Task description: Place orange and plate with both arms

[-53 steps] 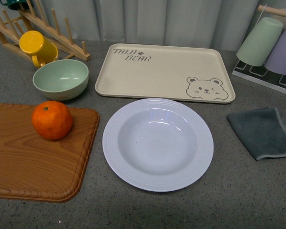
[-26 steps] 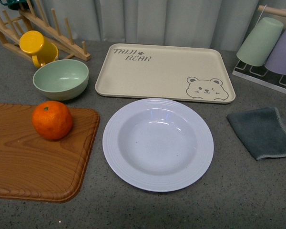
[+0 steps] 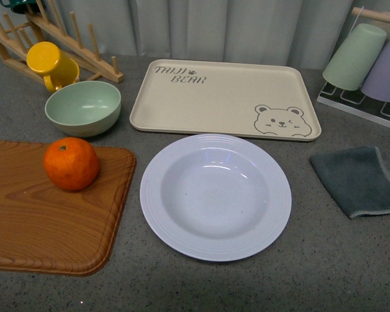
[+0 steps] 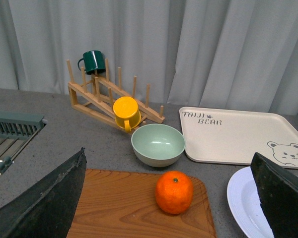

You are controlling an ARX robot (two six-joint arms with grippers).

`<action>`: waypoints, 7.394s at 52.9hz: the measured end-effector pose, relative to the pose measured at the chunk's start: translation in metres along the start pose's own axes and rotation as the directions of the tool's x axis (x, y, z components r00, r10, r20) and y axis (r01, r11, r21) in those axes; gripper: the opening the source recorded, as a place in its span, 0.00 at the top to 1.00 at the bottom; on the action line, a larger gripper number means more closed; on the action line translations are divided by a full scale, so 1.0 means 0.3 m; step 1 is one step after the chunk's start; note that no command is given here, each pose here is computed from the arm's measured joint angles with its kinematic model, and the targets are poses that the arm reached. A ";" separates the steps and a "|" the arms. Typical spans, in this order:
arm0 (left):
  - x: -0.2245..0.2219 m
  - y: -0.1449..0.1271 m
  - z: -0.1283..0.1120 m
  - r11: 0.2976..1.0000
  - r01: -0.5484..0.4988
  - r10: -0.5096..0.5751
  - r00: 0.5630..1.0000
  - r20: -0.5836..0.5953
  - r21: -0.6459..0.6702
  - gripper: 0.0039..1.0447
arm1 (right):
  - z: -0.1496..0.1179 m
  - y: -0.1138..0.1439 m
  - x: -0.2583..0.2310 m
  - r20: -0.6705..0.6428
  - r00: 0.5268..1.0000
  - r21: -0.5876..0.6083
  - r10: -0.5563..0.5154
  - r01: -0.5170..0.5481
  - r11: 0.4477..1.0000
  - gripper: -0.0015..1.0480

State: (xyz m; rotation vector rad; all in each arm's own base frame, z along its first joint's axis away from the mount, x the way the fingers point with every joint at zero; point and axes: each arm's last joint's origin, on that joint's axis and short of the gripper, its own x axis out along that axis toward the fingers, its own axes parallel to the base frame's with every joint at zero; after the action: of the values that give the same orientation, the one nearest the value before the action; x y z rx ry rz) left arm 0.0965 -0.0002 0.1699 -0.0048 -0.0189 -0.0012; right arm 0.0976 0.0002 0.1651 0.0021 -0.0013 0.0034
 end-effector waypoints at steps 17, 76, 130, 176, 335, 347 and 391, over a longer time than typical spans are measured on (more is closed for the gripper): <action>0.000 0.000 0.000 1.000 0.000 0.000 1.000 0.000 0.000 0.06 | 0.000 0.000 0.000 0.000 1.000 0.000 0.000 0.000 1.000 0.09; 0.620 -0.094 -0.233 0.985 -0.066 -0.036 0.824 -0.565 -0.159 0.06 | 0.000 0.000 0.000 0.000 1.000 0.000 -0.001 0.001 1.000 0.09; 0.742 -0.084 -0.366 0.985 -0.011 -0.119 0.688 -0.716 -0.174 0.06 | 0.000 0.000 0.000 0.000 1.000 0.000 -0.001 0.001 1.000 0.09; 0.753 -0.379 -0.214 0.921 0.193 -0.367 0.722 -0.587 -0.339 0.43 | 0.000 0.000 0.000 0.000 1.000 0.000 -0.001 0.001 1.000 0.09; 0.079 0.000 0.010 1.000 -0.001 0.001 1.000 0.003 -0.003 0.96 | 0.000 0.000 0.000 0.000 1.000 0.000 -0.001 0.001 1.000 0.09; 0.061 0.000 0.011 1.000 -0.001 0.001 1.000 0.005 -0.003 0.96 | 0.000 0.000 0.000 0.000 1.000 0.000 -0.001 0.001 1.000 0.09; 0.001 0.000 0.000 1.000 0.002 -0.002 1.000 -0.002 -0.003 0.55 | 0.000 0.000 0.000 0.000 1.000 0.000 -0.001 0.001 1.000 0.09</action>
State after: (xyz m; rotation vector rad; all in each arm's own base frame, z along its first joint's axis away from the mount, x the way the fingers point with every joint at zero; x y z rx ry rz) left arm 0.0967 -0.0003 0.1701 -0.0075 -0.0166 -0.0027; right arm 0.0976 0.0001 0.1651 0.0017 -0.0013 0.0023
